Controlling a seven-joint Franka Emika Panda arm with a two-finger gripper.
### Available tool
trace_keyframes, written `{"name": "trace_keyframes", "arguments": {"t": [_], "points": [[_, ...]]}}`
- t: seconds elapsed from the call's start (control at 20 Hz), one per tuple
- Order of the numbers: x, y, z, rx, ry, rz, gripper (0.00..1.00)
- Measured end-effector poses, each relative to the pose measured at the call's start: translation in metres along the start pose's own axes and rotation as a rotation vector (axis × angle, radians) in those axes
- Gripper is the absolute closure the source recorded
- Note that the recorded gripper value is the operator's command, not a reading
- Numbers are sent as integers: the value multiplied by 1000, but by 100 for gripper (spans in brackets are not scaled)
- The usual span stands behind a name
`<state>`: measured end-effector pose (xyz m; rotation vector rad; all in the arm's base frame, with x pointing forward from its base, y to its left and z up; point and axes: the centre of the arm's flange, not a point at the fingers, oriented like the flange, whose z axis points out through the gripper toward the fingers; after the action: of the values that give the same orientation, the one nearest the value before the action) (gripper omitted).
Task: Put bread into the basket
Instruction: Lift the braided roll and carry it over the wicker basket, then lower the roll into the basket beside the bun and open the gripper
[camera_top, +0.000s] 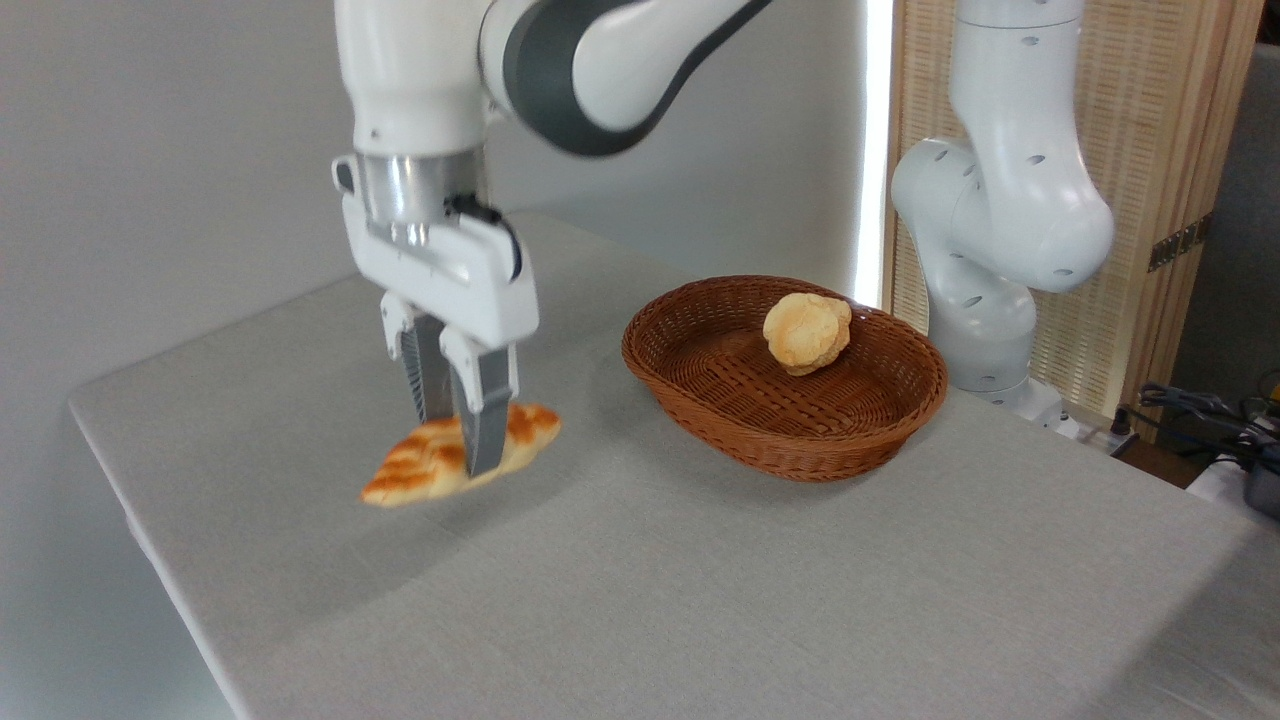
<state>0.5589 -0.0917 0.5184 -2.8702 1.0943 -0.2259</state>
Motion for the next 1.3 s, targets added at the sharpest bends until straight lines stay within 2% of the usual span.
{"name": "trace_keyframes", "arguments": {"t": [0.2, 0.35, 0.55, 0.6, 0.75, 1.0, 1.2, 1.3], "points": [[-20, 12, -51, -6, 5, 2, 37], [-32, 36, -83, -26, -11, 31, 34], [-47, 89, -106, -103, -122, 118, 34], [-51, 101, -108, -124, -152, 137, 28], [-63, 126, -103, -198, -243, 146, 28], [-92, 147, -68, -305, -362, 149, 23], [-107, 164, -32, -401, -428, 145, 11], [-110, 170, -20, -436, -445, 143, 0]]}}
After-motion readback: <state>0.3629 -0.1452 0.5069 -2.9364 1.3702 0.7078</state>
